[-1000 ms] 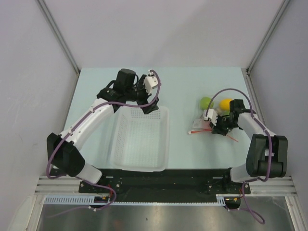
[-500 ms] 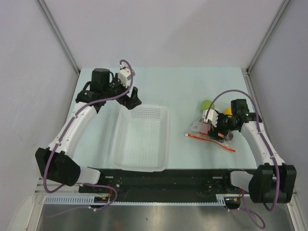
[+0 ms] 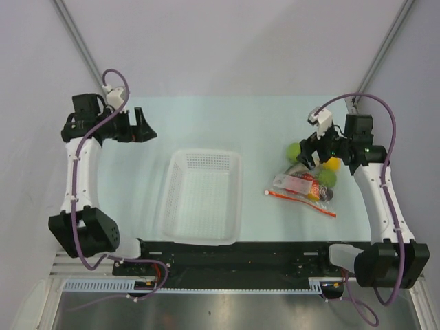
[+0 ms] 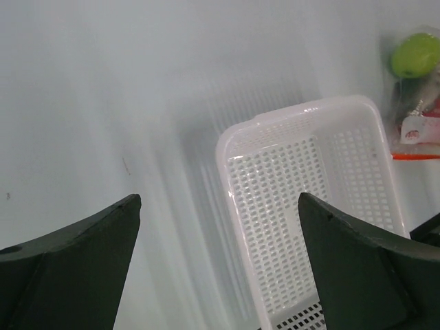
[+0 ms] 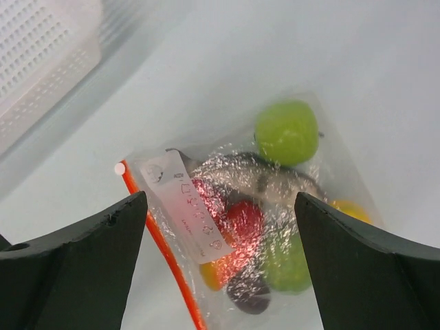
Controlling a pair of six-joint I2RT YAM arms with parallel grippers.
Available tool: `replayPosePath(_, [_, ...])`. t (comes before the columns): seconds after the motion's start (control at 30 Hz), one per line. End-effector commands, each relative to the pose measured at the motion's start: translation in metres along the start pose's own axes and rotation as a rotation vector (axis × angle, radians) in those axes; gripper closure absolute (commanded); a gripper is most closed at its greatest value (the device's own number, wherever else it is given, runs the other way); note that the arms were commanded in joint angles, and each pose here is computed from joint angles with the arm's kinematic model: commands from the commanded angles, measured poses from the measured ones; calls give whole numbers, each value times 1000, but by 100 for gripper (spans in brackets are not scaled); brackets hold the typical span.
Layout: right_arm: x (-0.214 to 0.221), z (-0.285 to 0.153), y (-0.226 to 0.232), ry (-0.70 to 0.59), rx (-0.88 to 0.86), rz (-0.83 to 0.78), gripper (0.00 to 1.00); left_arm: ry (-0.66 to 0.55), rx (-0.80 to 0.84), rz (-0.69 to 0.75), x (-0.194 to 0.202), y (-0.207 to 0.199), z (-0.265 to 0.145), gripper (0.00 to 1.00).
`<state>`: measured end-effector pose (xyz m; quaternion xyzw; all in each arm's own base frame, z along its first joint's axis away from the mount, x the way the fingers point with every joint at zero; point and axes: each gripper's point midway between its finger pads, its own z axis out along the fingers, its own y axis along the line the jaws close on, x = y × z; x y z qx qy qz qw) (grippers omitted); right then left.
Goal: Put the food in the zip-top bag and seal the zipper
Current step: Reset both arms
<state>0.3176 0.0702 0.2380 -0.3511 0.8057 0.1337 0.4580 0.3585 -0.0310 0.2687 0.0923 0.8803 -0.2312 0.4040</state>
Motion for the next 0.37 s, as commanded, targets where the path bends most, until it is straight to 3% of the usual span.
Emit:
replayPosePath(0.0, [25, 13, -22, 53, 79, 305, 6, 61, -47, -53, 38, 10, -3, 0])
replayPosePath(0.17, [69, 28, -21, 149, 80, 488, 4, 75, -117, -36, 70, 22, 1, 0])
replayPosePath(0.33, [65, 27, -28, 134, 88, 508, 3, 55, -146, -24, 65, 25, -3, 0])
